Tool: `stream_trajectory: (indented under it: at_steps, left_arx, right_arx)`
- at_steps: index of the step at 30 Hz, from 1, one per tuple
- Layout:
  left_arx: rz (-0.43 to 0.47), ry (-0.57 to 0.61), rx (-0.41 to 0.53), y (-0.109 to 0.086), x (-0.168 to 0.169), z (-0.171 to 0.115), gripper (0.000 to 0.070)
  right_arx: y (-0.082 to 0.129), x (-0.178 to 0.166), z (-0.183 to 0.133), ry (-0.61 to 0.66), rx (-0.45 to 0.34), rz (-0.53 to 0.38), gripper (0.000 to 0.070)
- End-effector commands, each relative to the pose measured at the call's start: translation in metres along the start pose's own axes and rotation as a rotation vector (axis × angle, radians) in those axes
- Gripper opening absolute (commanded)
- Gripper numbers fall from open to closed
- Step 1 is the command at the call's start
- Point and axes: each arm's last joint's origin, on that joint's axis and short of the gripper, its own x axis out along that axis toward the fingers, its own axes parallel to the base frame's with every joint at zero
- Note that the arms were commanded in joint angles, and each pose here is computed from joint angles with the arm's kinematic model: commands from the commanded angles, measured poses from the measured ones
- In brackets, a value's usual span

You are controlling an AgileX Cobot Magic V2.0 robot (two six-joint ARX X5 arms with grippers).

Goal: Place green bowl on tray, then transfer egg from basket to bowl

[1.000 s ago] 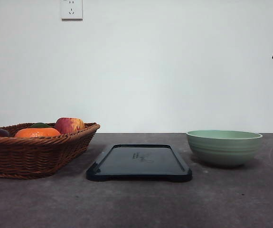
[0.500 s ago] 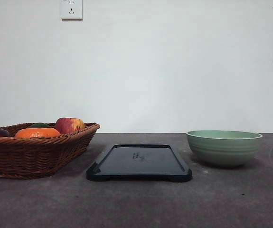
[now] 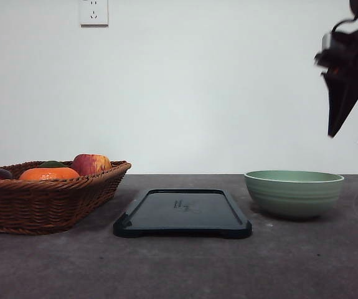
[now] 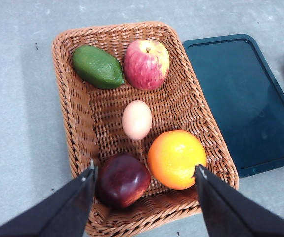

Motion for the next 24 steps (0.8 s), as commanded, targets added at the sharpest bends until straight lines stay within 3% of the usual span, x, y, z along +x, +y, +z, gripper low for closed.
stream_trajectory:
  at_steps: [1,11,13,17,24]
  left_arx:
    - [-0.006,-0.022,0.006,-0.001,-0.004,0.006,0.0400]
    - [-0.006,-0.021,0.005,-0.001,-0.003,0.006,0.0396]
    - [-0.006,-0.021,0.005,-0.001,-0.003,0.006,0.0396]
    - [-0.006,-0.020,0.005,-0.001,-0.004,0.006,0.0396]
    - [-0.007,-0.015,0.004,-0.001,-0.003,0.005,0.0395]
  right_arx:
    - [-0.001,0.009,0.007,-0.001,-0.009,0.001,0.0331]
    - [-0.013,0.056,0.015,0.046,0.005,-0.002,0.0329]
    - [-0.015,0.063,0.015,0.057,0.008,-0.003,0.0265]
    - [-0.016,0.069,0.015,0.069,0.009,-0.003,0.0012]
    - [-0.011,0.056,0.018,0.072,0.010,-0.002,0.0000]
